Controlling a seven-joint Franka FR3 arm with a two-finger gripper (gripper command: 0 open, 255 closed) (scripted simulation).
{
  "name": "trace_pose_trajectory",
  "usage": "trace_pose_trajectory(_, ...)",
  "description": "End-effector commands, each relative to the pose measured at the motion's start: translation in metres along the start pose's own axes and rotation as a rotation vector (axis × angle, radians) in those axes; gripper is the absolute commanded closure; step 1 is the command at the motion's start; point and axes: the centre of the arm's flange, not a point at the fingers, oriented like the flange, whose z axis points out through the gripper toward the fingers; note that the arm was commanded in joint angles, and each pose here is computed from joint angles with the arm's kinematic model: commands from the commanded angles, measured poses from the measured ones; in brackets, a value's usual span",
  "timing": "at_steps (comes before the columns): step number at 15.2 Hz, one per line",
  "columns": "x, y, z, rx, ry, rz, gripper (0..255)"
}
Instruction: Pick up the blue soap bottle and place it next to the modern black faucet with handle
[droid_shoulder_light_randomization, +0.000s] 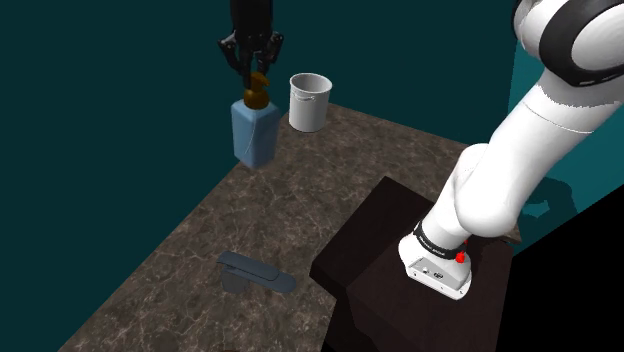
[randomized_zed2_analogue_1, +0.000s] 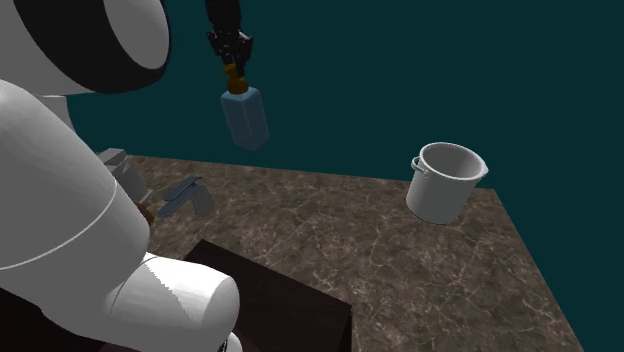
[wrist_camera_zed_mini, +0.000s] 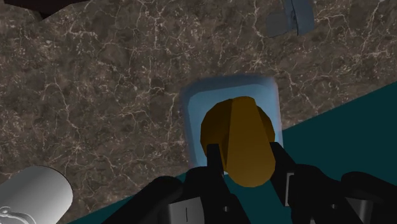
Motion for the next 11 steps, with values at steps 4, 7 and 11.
trace_pose_trajectory(4,-0.030,-0.056,0.000,0.000,0.001,0.002,255)
trace_pose_trajectory(7,-0.049,-0.091,0.000,0.000,0.001,0.002,255)
trace_pose_trajectory(11,-0.063,-0.116,0.005,0.000,0.001,0.002,255)
